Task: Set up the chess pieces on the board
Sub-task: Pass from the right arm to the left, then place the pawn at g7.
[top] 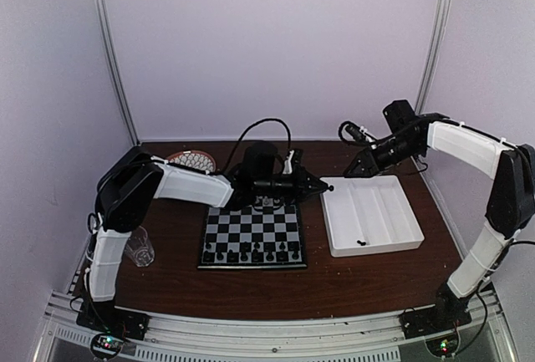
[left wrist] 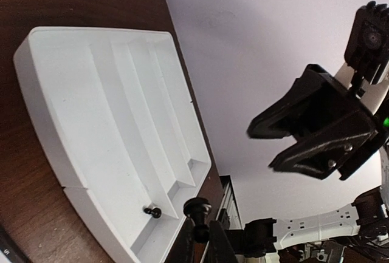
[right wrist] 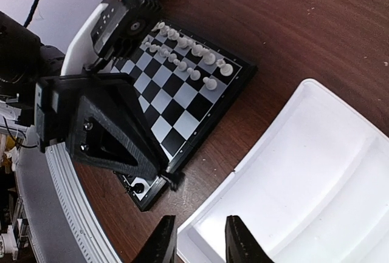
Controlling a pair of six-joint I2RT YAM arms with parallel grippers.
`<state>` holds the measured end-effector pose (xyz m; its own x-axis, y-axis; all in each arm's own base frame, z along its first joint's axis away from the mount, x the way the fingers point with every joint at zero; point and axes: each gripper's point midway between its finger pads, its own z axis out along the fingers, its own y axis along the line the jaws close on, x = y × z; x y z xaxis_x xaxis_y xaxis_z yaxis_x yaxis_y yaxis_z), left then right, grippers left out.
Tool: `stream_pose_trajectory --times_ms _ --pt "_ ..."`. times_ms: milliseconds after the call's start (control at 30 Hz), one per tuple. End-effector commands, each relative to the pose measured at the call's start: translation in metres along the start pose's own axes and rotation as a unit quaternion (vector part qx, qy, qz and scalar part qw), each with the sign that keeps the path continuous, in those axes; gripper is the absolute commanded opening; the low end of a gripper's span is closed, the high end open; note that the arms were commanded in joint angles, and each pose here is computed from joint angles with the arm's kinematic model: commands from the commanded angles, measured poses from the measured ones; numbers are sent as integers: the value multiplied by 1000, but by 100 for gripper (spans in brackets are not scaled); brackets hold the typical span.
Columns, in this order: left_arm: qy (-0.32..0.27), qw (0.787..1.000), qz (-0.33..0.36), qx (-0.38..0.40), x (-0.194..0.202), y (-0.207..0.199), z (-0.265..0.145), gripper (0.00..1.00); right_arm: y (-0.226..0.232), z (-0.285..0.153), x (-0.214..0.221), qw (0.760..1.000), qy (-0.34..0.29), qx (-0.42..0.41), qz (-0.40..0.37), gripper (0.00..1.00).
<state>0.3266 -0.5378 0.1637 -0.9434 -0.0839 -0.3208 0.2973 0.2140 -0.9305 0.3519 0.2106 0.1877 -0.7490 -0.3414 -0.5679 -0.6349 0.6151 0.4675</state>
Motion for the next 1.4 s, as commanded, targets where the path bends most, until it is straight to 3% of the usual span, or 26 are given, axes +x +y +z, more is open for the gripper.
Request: stream_pose_trajectory --times_ms 0,100,200,400,500,867,1100,1367 --pt "5 997 79 -25 -18 -28 -35 8 -9 -27 -2 999 -36 17 -1 31" --pt "35 991 115 -61 -16 -31 -59 7 -20 -28 10 999 -31 36 -13 31" --pt "110 978 146 -98 3 -33 -89 7 -30 -22 22 998 -21 55 -32 32" --pt "254 910 206 -254 39 -14 -165 6 -34 -21 25 997 -18 64 -49 33" --pt "284 877 220 -320 46 -2 -198 4 -35 -19 26 997 -15 61 -47 33" --pt "344 797 216 -448 64 37 -262 4 -35 -13 32 998 -6 49 -39 33" --pt "389 768 193 -470 81 67 -272 2 -35 -13 33 998 -5 49 -39 34" --pt "394 781 175 -452 90 85 -256 3 -35 -12 35 998 -3 48 -38 34"
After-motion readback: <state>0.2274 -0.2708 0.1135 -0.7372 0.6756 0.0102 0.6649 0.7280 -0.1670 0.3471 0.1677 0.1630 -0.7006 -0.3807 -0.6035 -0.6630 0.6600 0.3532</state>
